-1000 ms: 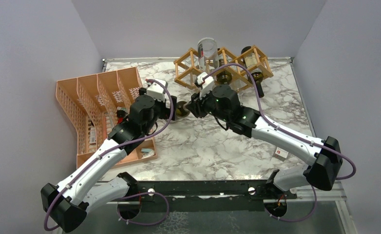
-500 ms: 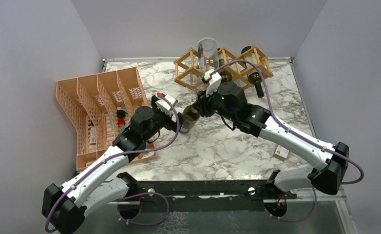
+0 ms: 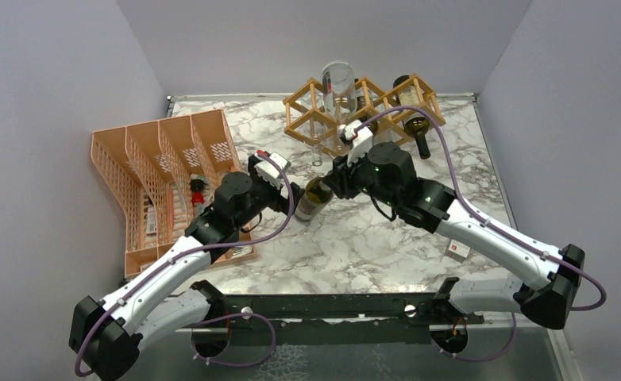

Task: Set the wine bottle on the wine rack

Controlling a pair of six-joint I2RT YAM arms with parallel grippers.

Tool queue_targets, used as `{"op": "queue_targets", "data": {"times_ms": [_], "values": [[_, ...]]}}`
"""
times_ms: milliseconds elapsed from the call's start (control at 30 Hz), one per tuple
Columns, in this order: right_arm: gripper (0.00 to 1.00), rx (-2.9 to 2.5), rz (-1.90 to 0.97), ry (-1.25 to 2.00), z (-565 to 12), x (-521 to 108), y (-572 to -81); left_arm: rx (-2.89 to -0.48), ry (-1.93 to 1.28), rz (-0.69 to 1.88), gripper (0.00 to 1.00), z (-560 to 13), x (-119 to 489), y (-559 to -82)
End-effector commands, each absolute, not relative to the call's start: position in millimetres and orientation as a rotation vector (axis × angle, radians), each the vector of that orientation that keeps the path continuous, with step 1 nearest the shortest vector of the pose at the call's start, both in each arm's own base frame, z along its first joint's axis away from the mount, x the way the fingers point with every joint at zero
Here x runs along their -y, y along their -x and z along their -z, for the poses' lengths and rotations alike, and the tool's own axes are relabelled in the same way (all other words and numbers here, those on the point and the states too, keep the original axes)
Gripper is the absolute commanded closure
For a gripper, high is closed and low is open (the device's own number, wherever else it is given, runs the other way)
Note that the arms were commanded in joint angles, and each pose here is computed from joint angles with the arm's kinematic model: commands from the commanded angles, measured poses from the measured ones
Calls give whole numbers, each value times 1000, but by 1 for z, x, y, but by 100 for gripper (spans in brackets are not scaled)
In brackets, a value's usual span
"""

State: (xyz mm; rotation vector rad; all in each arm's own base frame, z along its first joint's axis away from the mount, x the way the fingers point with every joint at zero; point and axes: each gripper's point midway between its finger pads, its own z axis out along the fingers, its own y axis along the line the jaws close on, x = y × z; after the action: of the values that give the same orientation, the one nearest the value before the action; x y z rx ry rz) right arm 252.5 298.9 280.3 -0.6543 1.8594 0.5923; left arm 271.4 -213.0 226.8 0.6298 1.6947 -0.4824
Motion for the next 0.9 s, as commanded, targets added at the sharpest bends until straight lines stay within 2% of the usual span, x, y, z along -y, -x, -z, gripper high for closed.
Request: {"op": "queue_targets", "data": {"times_ms": [0, 467, 700, 867], "values": [[99, -1975, -556, 703, -251, -275, -229, -1664, -595, 547, 9, -247, 223, -273], [99, -2328, -605, 739, -206, -236, -162, -1844, -331, 562, 11, -216, 226, -301], [99, -2365, -604, 751, -171, -243, -164, -2001, -213, 500, 11, -190, 227, -318], [99, -2324, -570, 697, -180, -245, -178, -2011, -367, 480, 13, -183, 233, -315]]}}
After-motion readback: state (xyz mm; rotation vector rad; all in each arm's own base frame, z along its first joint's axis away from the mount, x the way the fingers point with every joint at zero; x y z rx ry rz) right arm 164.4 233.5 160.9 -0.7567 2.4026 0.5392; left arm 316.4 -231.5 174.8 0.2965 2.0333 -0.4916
